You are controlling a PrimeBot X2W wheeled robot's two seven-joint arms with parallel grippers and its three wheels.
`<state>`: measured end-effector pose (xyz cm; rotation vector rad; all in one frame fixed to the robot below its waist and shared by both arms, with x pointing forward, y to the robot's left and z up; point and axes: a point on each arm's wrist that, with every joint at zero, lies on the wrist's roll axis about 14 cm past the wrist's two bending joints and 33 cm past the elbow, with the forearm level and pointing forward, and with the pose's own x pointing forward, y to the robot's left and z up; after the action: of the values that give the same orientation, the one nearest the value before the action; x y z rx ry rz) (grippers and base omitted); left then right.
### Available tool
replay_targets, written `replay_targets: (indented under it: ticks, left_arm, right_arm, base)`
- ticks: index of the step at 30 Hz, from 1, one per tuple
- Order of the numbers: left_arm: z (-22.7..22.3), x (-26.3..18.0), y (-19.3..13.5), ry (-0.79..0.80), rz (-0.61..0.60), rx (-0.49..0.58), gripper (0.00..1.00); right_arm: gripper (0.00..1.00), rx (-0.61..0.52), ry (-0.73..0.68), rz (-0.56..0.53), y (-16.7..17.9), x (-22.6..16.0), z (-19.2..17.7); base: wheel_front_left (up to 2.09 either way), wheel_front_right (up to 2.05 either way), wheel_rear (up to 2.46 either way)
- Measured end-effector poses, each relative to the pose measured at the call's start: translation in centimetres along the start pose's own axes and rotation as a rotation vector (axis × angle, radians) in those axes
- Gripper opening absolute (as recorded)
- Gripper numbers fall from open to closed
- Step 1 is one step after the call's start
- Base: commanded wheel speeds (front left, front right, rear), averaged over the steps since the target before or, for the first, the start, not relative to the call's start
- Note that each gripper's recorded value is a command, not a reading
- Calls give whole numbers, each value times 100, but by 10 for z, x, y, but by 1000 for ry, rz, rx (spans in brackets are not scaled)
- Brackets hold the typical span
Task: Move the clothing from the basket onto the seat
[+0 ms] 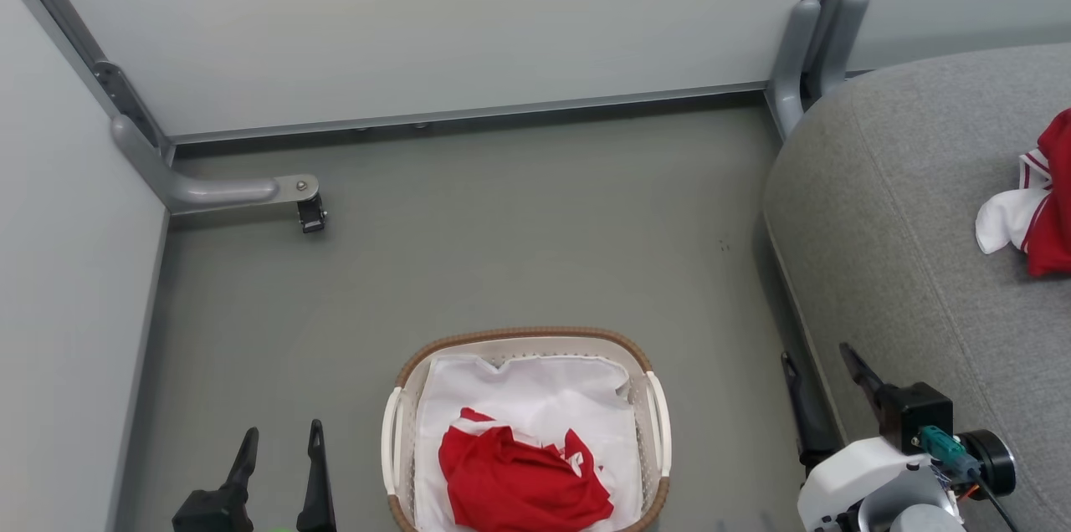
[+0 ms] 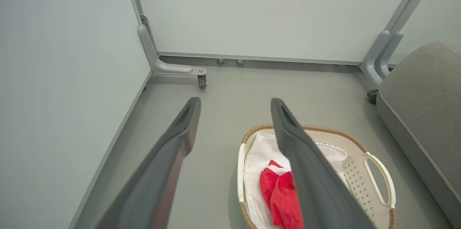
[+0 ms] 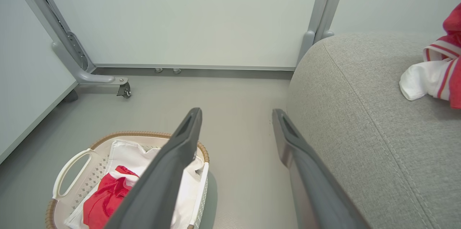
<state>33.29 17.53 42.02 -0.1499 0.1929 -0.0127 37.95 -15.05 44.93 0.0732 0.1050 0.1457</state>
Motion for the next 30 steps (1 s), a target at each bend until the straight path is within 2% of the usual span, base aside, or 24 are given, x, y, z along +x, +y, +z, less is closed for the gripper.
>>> replay_targets:
  ticks: [10,19,30]
  left_arm:
    - [-22,4,-15,73,-41,-13,100]
    - [-39,32,-46,141,-132,-44,100]
    - [-97,65,-86,334,-271,-29,100]
  right_arm:
    - [100,8,13,-9,-4,5,-5]
    - [100,-3,-15,7,-3,34,4]
    - [100,4,-13,-6,-14,69,-3]
  base:
    - [0,0,0]
    - [0,0,0]
    - [0,0,0]
